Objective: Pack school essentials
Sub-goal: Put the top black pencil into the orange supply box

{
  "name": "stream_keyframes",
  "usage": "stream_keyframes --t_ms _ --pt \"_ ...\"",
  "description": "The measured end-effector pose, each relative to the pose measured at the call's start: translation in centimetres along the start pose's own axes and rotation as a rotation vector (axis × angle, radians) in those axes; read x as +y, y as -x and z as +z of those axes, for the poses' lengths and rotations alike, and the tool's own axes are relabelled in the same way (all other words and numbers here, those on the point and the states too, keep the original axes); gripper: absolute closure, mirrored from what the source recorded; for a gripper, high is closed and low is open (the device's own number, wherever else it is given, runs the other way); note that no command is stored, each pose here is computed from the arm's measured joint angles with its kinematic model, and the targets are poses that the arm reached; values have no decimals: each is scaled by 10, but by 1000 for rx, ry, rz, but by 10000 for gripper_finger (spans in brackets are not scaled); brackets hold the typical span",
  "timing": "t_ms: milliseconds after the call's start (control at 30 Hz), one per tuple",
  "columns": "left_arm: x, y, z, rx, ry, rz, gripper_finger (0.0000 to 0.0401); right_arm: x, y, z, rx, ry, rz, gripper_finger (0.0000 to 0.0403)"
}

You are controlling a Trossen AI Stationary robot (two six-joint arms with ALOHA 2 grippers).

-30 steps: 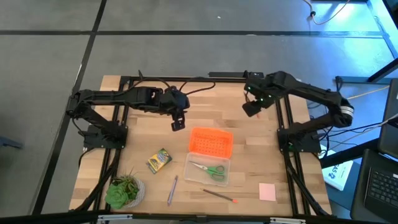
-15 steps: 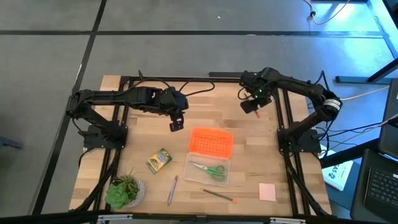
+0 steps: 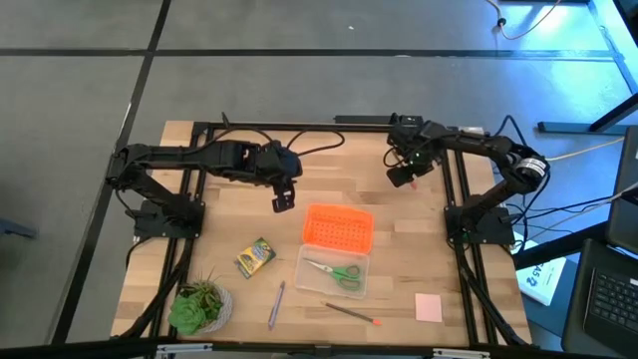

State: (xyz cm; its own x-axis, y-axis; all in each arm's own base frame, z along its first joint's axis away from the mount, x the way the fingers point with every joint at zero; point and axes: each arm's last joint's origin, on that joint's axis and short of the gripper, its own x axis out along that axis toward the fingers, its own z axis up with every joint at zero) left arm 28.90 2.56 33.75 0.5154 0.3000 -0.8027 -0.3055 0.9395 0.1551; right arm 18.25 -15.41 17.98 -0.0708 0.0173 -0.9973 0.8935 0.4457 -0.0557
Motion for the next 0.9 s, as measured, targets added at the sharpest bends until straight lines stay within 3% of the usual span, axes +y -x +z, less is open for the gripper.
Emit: stream_keyframes --t_ms 333,900 --pt "0 0 0 0 0 1 328 -8 -26 -5 -22 -22 8 221" --pt "0 0 0 0 1 1 328 -9 -43 -10 -51 54 19 224"
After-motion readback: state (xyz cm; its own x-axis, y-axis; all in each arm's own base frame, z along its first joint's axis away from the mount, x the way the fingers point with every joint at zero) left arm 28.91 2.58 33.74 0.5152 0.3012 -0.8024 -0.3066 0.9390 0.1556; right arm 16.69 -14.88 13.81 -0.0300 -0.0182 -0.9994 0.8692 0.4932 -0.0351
